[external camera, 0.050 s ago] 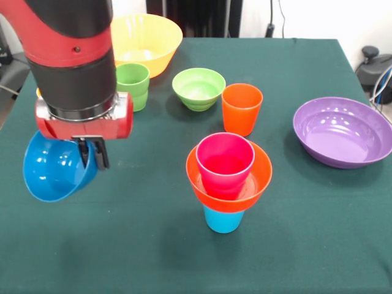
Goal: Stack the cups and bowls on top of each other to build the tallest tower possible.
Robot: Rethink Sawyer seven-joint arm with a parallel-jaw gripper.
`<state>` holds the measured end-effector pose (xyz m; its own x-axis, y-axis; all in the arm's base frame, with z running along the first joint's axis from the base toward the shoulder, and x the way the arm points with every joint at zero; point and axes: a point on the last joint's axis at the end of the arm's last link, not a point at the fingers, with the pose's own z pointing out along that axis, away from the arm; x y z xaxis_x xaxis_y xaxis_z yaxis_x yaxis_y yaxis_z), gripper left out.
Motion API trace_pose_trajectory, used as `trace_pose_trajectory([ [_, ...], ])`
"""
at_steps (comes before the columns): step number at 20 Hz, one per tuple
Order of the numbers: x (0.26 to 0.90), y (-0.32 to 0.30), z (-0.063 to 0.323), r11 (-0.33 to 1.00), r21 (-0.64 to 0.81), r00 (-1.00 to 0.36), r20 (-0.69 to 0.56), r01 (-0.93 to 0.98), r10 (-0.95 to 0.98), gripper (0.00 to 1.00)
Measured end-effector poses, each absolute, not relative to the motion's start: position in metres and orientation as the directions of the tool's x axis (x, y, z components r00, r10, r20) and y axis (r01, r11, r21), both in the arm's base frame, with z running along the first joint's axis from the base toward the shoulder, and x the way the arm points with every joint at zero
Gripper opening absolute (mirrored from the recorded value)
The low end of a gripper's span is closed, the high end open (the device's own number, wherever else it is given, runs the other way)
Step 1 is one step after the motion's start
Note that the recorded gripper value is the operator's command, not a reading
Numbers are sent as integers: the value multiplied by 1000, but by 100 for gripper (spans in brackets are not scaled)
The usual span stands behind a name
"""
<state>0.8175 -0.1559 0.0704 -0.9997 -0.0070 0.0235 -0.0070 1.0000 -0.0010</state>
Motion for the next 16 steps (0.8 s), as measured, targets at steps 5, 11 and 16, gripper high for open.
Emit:
trace_pose_trajectory([
  [5, 825, -159, 85, 1000, -26, -1000, 17, -10, -9, 0],
  [11, 833, -151, 91, 996, -77, -999, 4, -39, -38, 0],
  [16, 840, -135, 96, 992, -108, -998, -6, -68, -69, 0],
])
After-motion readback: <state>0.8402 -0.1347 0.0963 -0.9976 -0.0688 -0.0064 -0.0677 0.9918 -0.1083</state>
